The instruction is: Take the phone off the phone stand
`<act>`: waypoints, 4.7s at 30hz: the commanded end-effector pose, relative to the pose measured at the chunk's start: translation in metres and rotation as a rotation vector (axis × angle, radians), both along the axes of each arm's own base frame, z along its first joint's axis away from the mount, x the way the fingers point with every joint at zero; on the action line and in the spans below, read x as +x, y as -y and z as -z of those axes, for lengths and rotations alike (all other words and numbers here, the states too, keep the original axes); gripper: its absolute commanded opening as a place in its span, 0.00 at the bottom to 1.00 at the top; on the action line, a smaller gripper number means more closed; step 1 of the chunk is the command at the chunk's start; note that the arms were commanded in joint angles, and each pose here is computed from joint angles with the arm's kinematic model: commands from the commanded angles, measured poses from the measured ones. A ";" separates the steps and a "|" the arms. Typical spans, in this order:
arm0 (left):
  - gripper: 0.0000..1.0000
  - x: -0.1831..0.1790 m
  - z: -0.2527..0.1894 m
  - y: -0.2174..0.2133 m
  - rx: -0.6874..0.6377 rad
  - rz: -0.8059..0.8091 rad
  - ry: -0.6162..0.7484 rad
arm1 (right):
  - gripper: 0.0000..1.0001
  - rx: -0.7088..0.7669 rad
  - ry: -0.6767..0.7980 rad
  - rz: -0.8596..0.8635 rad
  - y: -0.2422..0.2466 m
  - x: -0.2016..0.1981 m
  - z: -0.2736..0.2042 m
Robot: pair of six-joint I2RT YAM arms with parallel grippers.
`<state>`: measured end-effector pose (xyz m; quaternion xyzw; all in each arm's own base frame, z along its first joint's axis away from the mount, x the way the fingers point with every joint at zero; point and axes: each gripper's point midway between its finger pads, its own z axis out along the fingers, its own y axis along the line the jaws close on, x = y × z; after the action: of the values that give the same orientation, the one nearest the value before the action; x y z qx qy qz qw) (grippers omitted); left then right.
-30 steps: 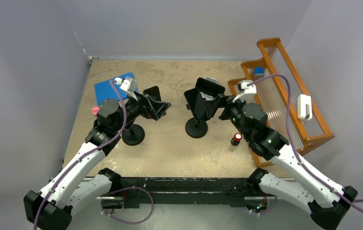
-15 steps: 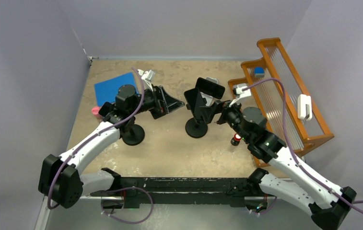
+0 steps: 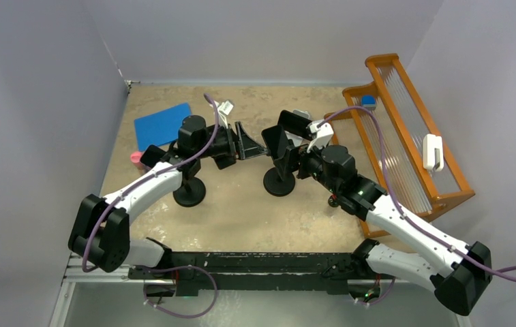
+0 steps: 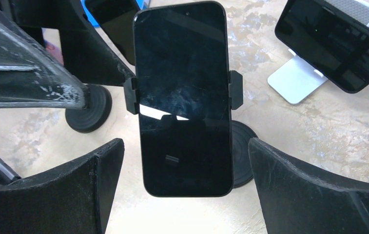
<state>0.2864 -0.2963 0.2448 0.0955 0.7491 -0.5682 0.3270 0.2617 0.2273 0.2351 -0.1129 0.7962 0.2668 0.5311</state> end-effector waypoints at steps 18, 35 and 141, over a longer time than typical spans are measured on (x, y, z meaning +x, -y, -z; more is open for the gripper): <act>0.60 0.005 -0.029 0.014 -0.060 0.081 0.060 | 0.91 -0.044 0.057 0.002 -0.008 0.018 -0.005; 0.58 0.006 -0.028 0.015 -0.039 0.092 0.057 | 0.99 -0.041 0.057 0.039 0.000 0.017 -0.012; 0.00 0.000 -0.007 0.035 -0.008 0.129 -0.065 | 0.35 -0.090 0.010 0.104 -0.008 0.041 0.027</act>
<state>0.2931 -0.3308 0.2347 0.0925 0.7700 -0.5802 0.2489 0.2954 0.2480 0.1907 -0.1438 0.8223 0.2029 0.5118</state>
